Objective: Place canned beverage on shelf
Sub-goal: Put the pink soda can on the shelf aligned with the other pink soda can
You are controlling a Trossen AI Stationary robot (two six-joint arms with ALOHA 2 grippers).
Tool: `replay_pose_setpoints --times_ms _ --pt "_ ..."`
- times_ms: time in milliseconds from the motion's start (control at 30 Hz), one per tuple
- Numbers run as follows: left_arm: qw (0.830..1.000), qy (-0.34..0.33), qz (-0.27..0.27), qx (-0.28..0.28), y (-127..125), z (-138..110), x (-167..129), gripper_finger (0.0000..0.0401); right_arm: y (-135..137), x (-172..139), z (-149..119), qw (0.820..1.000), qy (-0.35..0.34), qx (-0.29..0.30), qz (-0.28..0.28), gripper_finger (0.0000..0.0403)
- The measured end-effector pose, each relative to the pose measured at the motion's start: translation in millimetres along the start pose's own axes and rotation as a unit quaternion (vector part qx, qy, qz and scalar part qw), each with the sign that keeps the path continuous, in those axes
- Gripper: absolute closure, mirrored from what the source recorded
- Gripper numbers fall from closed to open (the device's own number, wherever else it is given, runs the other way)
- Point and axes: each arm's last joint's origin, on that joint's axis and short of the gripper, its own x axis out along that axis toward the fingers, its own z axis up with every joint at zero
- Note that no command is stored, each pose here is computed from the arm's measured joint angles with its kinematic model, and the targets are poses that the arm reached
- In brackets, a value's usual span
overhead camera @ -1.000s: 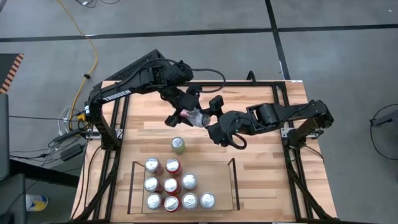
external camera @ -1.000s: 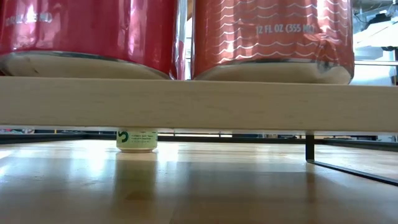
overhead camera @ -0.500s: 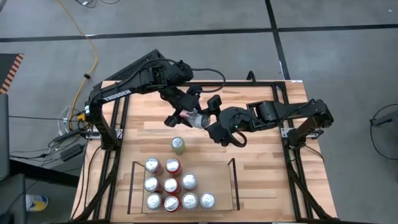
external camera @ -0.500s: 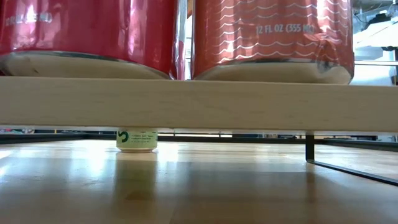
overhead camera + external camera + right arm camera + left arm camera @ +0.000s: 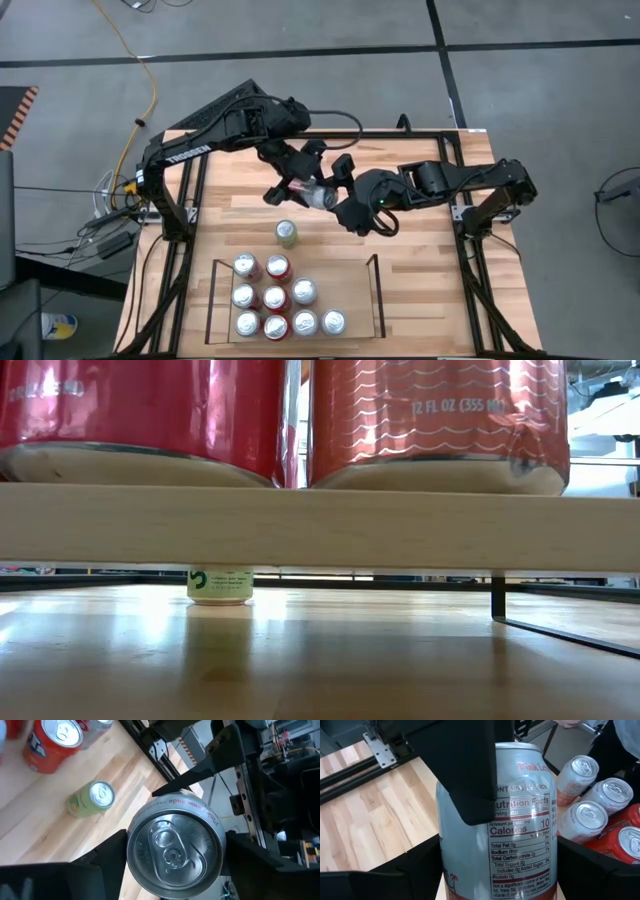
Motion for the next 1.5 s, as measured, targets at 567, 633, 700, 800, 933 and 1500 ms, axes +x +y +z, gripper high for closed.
replay_pose_setpoints --times_ms 567,633,700,800,933,1500 --pt "1.0 0.025 0.013 0.015 -10 4 7 0.0099 6 -1 4 1.0 -0.006 -0.013 0.01 0.0179" --pt "1.0 0.024 0.017 0.001 -8 3 4 0.0094 7 -2 5 1.0 -0.004 -0.013 0.006 0.0179" --pt "0.999 0.02 0.022 -0.02 -5 2 -1 0.0086 7 -3 7 1.0 -0.003 -0.014 0.0 0.0179" --pt "0.998 0.002 0.022 -0.058 -1 1 -10 0.0071 9 -4 9 1.0 -0.001 -0.009 -0.004 0.0179" --pt "0.997 -0.014 0.026 -0.072 -1 3 -18 0.0054 12 -1 8 1.0 0.008 -0.007 0.001 0.0179" --pt "0.986 0.068 0.134 -0.072 -15 -3 -50 0.0046 17 -23 5 0.993 0.059 0.092 0.038 0.0179"
